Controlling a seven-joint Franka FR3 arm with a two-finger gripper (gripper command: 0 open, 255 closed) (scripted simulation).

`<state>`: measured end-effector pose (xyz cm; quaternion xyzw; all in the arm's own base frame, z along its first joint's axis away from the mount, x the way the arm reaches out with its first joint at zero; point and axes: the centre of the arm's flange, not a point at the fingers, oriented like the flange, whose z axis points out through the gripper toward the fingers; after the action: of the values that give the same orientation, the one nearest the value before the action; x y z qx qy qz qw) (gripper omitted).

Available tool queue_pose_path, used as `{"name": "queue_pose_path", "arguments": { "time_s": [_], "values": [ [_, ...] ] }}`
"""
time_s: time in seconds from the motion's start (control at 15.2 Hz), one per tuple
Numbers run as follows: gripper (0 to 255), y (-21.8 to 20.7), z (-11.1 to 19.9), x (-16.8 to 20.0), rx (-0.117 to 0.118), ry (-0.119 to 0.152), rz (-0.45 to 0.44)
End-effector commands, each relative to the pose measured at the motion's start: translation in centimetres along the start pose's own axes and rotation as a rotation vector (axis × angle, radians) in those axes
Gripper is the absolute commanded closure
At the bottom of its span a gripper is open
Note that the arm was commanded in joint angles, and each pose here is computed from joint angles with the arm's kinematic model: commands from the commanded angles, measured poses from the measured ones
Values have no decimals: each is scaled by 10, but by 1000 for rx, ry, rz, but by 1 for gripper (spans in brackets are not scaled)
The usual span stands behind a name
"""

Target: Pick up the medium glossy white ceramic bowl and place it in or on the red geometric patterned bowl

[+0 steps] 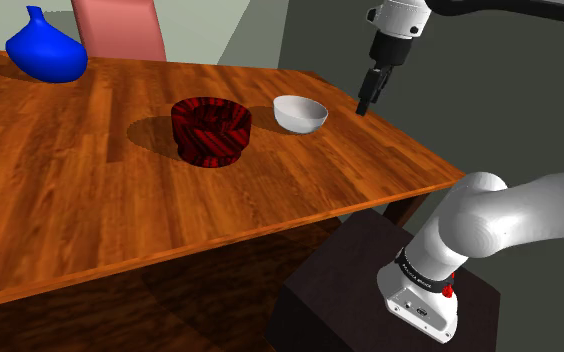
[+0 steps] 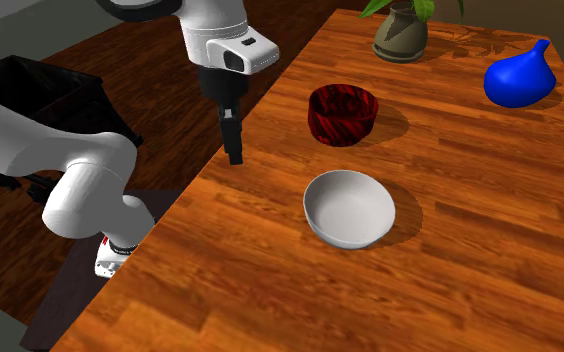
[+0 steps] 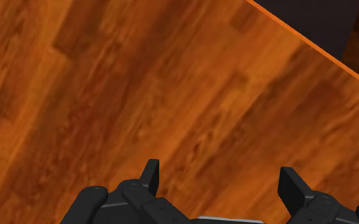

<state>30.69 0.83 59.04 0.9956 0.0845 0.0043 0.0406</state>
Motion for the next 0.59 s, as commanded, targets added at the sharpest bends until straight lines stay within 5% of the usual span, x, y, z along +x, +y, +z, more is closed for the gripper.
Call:
{"name": "queue_pose_path", "arguments": {
  "time_s": [0.0, 0.53],
  "values": [
    [0, 0, 0, 0, 0, 0, 0],
    [0, -5, 38, 89, -36, 64, -67]
  ]
}}
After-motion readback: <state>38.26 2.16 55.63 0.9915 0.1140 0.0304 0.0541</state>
